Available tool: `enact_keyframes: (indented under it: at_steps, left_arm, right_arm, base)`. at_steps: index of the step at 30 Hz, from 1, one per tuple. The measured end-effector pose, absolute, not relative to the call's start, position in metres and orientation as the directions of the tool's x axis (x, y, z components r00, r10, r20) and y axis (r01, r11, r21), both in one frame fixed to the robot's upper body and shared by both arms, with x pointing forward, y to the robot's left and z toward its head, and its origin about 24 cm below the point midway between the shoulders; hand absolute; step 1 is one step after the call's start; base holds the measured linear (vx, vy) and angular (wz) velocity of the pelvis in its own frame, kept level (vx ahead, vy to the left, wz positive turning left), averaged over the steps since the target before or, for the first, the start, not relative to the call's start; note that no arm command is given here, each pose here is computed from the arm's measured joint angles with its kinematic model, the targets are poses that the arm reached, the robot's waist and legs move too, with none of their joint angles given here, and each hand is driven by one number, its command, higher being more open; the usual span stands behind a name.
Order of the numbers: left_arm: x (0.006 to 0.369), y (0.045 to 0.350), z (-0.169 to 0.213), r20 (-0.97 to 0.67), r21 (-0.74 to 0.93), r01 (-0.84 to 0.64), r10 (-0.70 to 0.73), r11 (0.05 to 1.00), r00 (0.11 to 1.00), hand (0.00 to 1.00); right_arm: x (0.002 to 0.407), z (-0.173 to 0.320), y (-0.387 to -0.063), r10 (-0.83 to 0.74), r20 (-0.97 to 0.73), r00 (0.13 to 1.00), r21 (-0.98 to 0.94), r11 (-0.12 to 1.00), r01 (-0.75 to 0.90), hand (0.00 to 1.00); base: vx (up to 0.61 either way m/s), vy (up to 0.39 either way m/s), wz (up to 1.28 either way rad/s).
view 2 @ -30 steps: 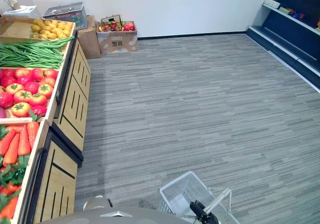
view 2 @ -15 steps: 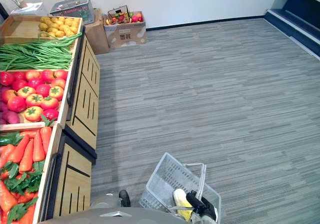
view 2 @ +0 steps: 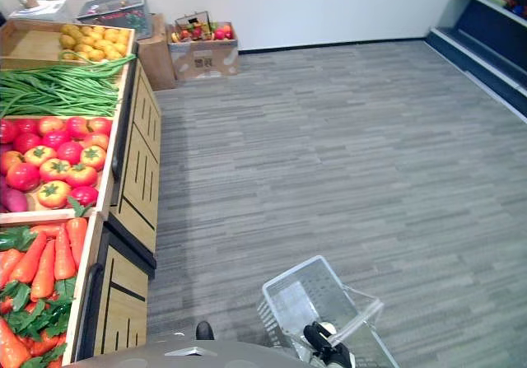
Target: Pick vegetable in the basket
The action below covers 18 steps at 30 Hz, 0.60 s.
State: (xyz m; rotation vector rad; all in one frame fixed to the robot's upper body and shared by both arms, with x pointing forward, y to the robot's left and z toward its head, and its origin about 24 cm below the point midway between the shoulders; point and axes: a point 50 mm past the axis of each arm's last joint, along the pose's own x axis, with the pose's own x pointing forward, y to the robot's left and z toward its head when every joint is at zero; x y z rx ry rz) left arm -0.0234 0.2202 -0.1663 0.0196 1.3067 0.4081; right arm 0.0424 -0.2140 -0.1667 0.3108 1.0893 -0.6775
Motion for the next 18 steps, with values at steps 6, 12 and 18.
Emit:
enact_keyframes:
  at_steps: [6, 12, 18]
  left_arm:
    - [-0.024, 0.217, -0.167, -0.925, 0.28, -0.263, 0.332, 0.923, 0.184, 1.0]
    - [-0.029, 0.233, -0.165, -0.911, 0.33, -0.329, 0.389, 0.885, 0.133, 1.0]
    - [-0.033, 0.225, -0.167, -0.916, 0.323, -0.364, 0.385, 0.874, 0.111, 1.0]
  right_arm:
    - [0.05, -0.164, -0.215, -0.349, -0.875, 0.335, -0.075, 0.781, 0.62, 0.0]
    - [0.037, -0.166, -0.212, -0.344, -0.885, 0.315, -0.073, 0.77, 0.634, 0.0]
    - [0.03, -0.168, -0.212, -0.334, -0.9, 0.282, -0.084, 0.764, 0.639, 0.0]
  base:
    - [0.16, -0.076, 0.43]
    - [0.12, -0.209, 0.28]
    - [0.2, -0.079, -0.09]
